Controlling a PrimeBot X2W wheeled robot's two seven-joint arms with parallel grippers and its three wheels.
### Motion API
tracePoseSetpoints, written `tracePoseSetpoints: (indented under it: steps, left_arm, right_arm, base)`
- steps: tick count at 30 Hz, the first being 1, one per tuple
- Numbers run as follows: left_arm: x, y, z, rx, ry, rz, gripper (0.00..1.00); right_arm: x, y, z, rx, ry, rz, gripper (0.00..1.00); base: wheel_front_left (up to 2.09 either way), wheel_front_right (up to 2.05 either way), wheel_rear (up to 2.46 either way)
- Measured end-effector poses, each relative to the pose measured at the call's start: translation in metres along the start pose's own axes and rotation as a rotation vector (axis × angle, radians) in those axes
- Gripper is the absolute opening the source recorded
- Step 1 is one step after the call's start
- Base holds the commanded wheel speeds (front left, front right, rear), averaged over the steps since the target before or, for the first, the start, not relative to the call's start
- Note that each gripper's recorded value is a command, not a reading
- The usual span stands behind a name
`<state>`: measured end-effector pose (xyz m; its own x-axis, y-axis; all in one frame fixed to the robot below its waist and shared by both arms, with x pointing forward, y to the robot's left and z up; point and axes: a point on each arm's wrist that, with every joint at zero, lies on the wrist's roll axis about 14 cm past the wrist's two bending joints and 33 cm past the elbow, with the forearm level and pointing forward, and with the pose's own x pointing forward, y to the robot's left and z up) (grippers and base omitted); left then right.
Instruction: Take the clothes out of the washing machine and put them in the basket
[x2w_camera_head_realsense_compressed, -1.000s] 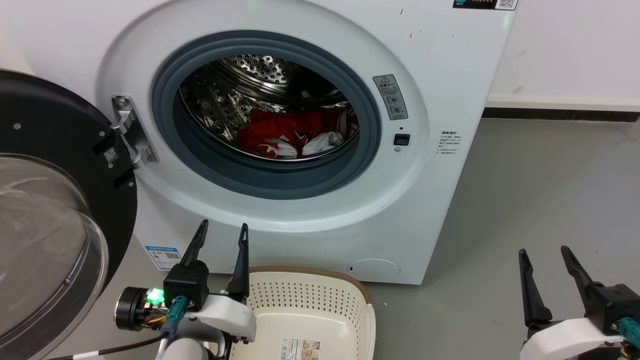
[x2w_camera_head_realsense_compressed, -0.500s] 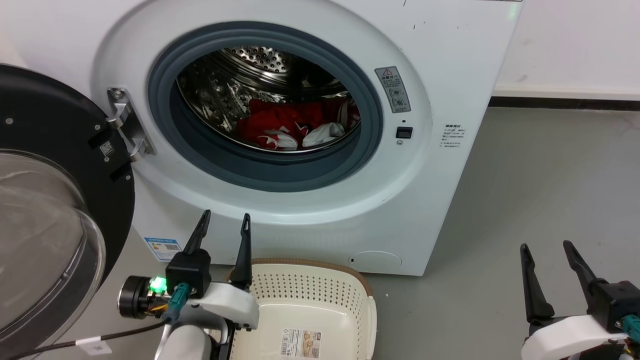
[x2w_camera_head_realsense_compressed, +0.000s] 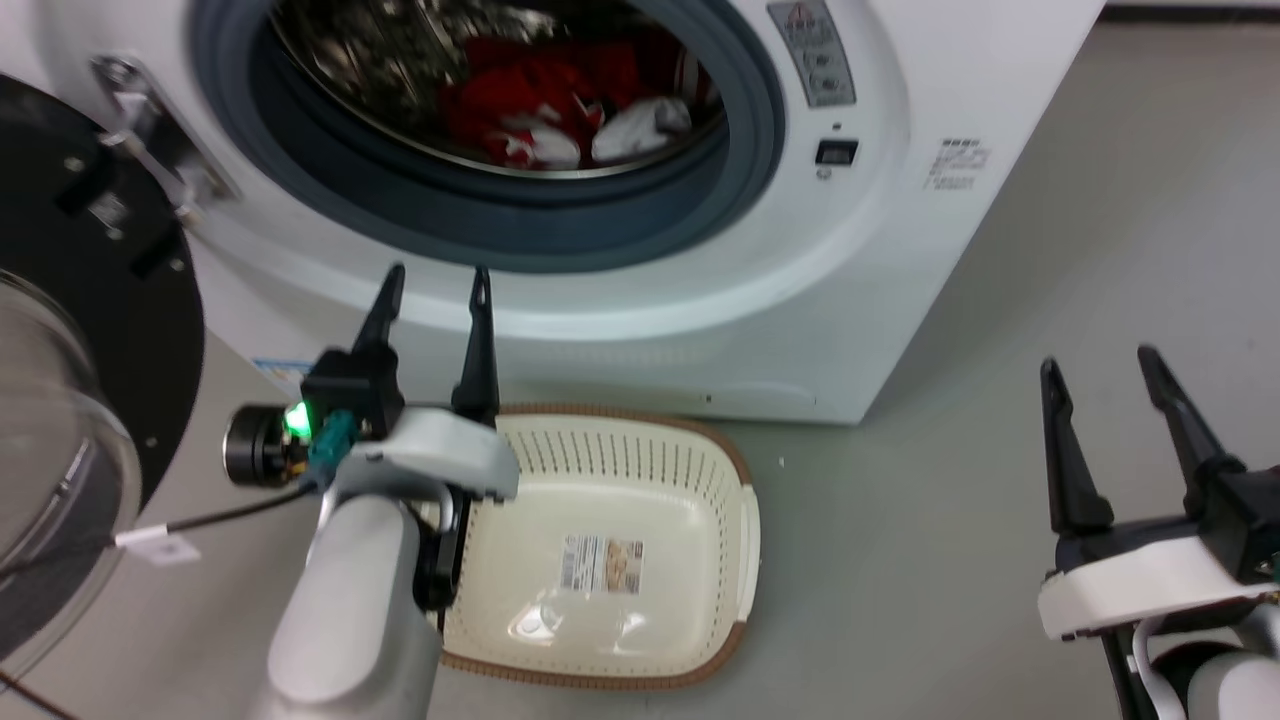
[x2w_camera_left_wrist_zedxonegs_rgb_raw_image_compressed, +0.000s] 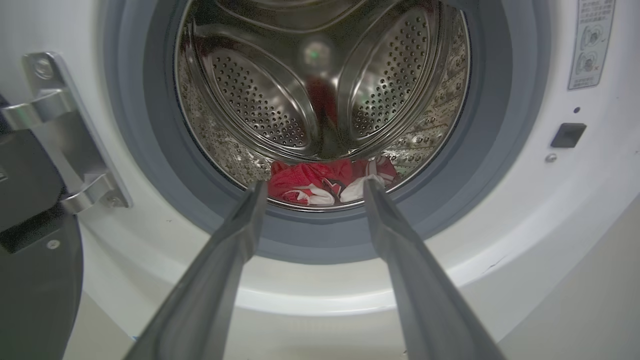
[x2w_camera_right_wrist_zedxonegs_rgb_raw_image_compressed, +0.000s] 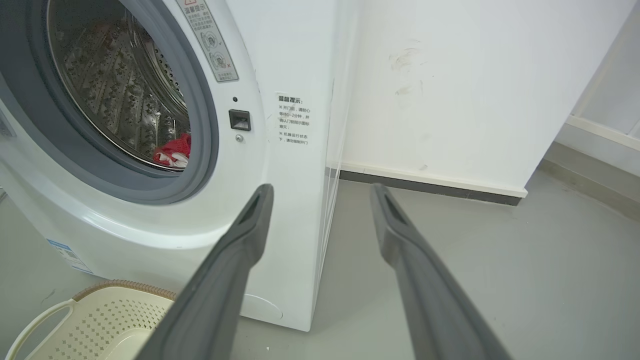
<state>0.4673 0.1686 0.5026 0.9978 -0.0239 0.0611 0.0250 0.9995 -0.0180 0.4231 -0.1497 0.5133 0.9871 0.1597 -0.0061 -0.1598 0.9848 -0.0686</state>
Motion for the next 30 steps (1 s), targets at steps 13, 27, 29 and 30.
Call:
tracePoseSetpoints:
  steps: [13,27,29,30]
  left_arm:
    - [0.103,-0.008,-0.084,0.013,0.181,-0.053,1.00]
    - [0.198,-0.024,-0.112,0.037,0.336,-0.121,1.00]
    - [0.207,-0.027,-0.115,0.040,0.368,-0.134,1.00]
    - [0.212,-0.028,-0.117,0.042,0.384,-0.138,1.00]
  right_arm:
    - [0.047,0.007,-0.045,0.021,0.056,0.036,1.00]
    - [0.046,0.000,-0.083,0.032,0.137,0.021,1.00]
    - [0.042,-0.003,-0.085,0.036,0.146,0.012,1.00]
    - [0.041,-0.004,-0.086,0.038,0.148,0.009,1.00]
  base:
    - [0.00,0.00,0.00]
    - [0.00,0.00,0.00]
    - [0.00,0.00,0.00]
    - [0.00,0.00,0.00]
